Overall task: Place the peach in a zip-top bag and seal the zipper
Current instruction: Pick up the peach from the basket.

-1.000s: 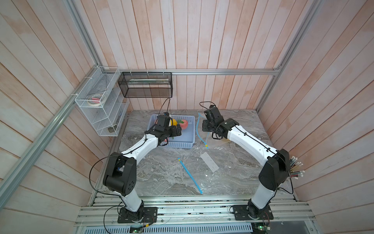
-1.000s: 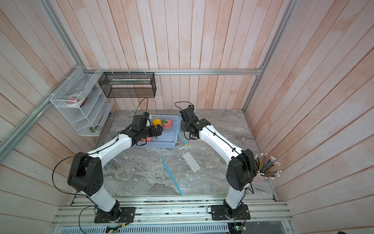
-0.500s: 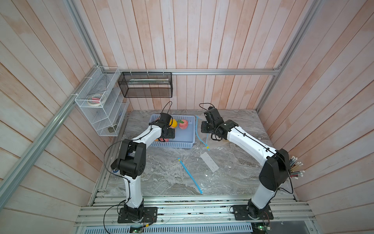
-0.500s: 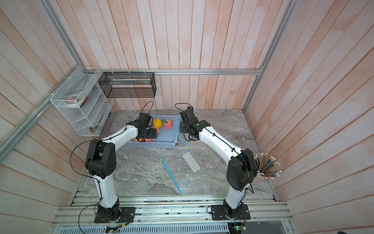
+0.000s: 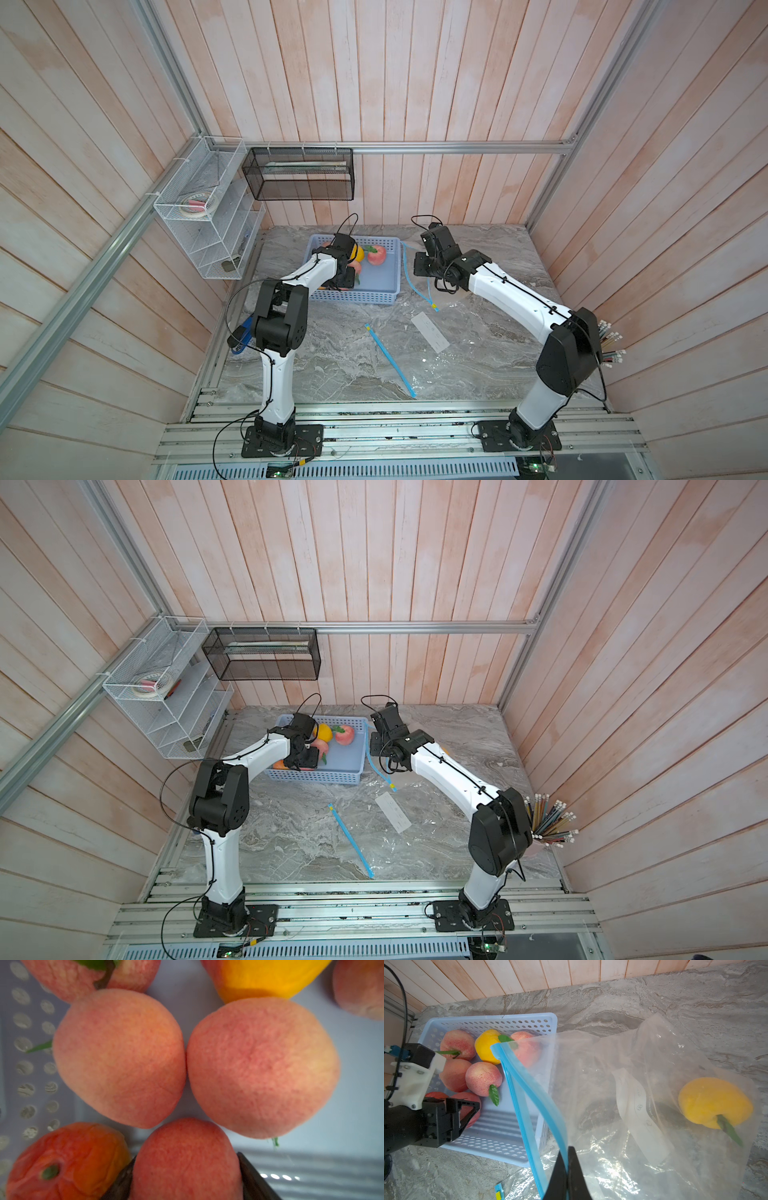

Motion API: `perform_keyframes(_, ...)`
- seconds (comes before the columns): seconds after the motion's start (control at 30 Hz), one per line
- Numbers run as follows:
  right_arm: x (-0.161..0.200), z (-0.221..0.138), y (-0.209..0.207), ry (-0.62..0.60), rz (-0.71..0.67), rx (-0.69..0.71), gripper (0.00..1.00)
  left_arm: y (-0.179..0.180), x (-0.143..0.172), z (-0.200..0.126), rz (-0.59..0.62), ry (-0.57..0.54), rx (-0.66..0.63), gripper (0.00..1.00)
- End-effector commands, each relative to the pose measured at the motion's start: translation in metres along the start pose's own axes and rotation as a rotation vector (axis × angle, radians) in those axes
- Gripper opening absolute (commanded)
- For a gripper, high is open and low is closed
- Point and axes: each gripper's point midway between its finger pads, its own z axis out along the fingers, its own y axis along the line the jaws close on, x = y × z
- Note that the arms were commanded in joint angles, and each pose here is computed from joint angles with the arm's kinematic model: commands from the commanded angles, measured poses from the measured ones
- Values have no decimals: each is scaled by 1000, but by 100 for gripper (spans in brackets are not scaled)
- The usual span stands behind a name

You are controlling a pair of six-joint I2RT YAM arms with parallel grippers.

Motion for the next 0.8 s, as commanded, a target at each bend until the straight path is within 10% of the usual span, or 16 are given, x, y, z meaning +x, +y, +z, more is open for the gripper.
perform_keyframes(0.0,-7,-13,2,-29,16,-24,0,-1,-13,-16,-13,-56,17,62)
perform_keyframes(0.77,-30,-54,4,-115,91,-194,0,-77,-15,-257,-49,-728,697,61)
